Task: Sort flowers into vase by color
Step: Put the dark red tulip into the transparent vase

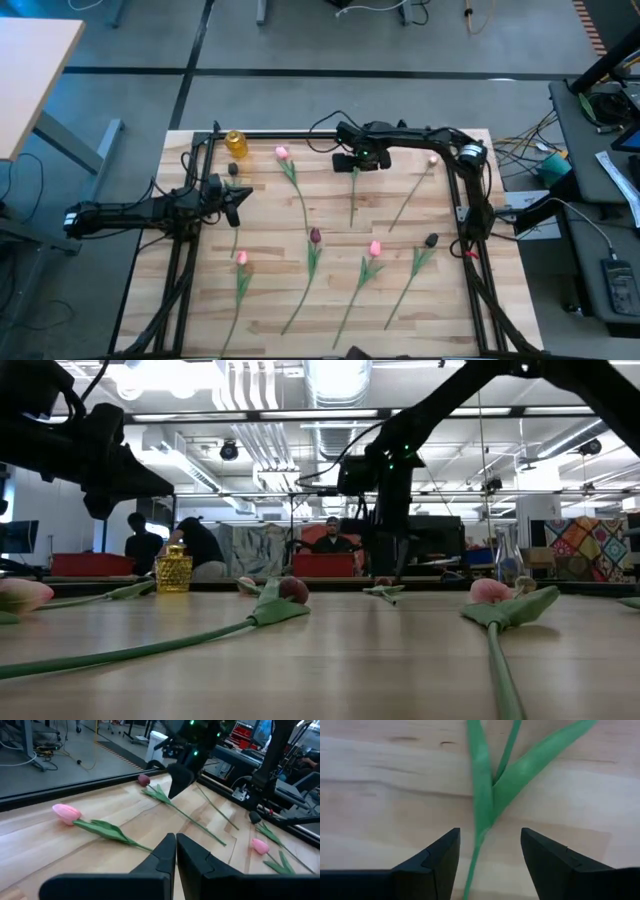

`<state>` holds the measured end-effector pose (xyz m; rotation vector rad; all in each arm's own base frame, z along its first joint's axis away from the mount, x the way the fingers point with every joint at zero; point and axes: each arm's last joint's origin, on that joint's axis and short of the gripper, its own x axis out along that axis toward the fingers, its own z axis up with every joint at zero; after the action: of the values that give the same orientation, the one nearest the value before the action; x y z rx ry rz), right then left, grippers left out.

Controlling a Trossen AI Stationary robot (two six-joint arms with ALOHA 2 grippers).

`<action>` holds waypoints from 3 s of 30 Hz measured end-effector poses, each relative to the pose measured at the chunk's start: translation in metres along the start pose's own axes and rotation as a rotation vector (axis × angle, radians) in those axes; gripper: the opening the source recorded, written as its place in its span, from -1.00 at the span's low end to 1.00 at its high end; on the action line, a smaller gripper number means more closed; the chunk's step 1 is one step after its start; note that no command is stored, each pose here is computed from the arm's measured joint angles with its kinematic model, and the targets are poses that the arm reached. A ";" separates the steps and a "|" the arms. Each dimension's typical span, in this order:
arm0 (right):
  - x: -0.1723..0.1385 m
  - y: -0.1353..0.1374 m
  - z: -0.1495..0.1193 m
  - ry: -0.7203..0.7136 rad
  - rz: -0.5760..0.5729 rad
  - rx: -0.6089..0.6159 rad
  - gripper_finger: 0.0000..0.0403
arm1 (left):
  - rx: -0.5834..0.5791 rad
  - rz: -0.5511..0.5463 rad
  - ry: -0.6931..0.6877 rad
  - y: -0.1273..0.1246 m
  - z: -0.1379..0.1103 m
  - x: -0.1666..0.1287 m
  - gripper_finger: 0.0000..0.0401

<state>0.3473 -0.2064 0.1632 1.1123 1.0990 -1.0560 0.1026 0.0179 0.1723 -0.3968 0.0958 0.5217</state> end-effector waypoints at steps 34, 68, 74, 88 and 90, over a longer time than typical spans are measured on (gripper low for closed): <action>-0.073 -0.006 0.012 -0.317 0.056 -0.263 -0.93 | -0.002 0.026 0.019 0.002 -0.002 0.000 -1.00; -0.203 -0.178 -0.102 -1.558 -0.159 -0.337 -0.94 | 0.016 0.029 -0.029 0.000 0.002 0.000 -1.00; -0.192 -0.177 -0.100 -1.609 -0.231 -0.305 -0.94 | 0.016 0.070 -0.047 0.001 0.002 0.000 -1.00; -0.177 -0.170 -0.068 -1.574 -0.408 -0.331 -0.94 | 0.015 0.073 -0.049 0.002 0.002 0.000 -1.00; -0.175 -0.171 -0.065 -1.570 -0.417 -0.329 -0.94 | 0.015 0.073 -0.049 0.002 0.002 0.000 -1.00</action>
<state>0.1460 -0.1509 0.3064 -0.3706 0.1408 -1.5065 0.1019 0.0201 0.1739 -0.3663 0.0674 0.6025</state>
